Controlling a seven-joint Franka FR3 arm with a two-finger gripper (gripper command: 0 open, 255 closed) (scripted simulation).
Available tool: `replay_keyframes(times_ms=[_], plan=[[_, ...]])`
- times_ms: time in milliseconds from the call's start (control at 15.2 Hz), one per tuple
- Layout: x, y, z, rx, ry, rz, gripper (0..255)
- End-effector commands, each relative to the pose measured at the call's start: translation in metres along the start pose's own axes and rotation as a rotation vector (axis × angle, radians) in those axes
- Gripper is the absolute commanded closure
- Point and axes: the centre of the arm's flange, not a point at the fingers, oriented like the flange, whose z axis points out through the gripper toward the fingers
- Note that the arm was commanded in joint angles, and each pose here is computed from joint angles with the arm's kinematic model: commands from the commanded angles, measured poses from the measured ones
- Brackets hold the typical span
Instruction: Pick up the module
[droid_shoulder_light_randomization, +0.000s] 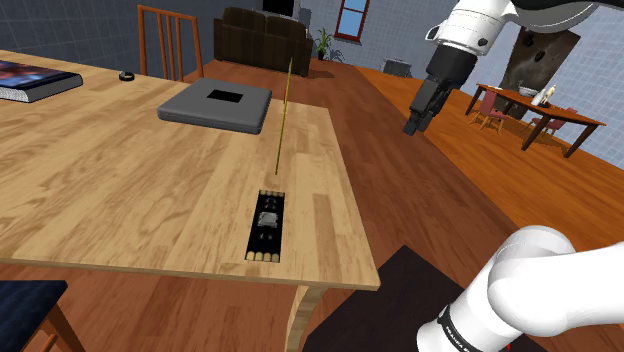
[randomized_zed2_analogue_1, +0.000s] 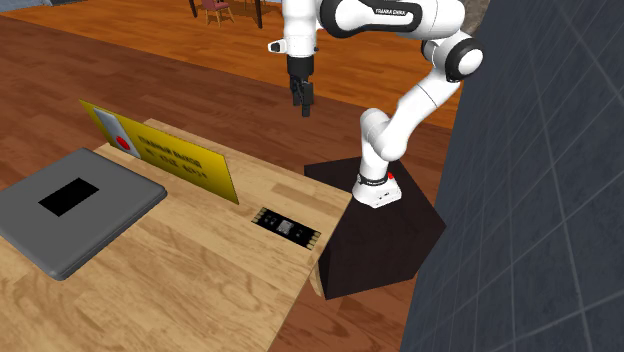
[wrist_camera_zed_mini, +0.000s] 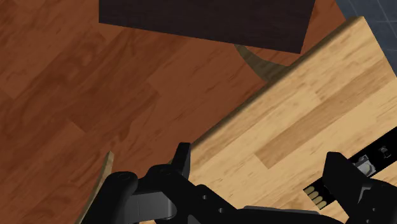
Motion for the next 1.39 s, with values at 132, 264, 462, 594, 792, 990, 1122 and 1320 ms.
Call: replay_keyframes(times_ms=[132,264,462,594,792,990,1122,1320], plan=[[0.004,-0.023,0.014,-0.011,-0.001,0.049,0],[0.010,-0.047,0.029,-0.022,-0.002,0.098,0],[0.020,-0.080,0.052,-0.039,-0.004,0.172,0],[0.028,-0.102,0.067,-0.050,-0.005,0.221,0],[0.043,-0.134,0.090,-0.067,-0.007,0.295,0],[0.059,-0.164,0.114,-0.083,-0.009,0.369,0],[0.071,-0.183,0.130,-0.094,-0.010,0.418,0],[0.091,-0.210,0.155,-0.111,-0.012,0.491,0]])
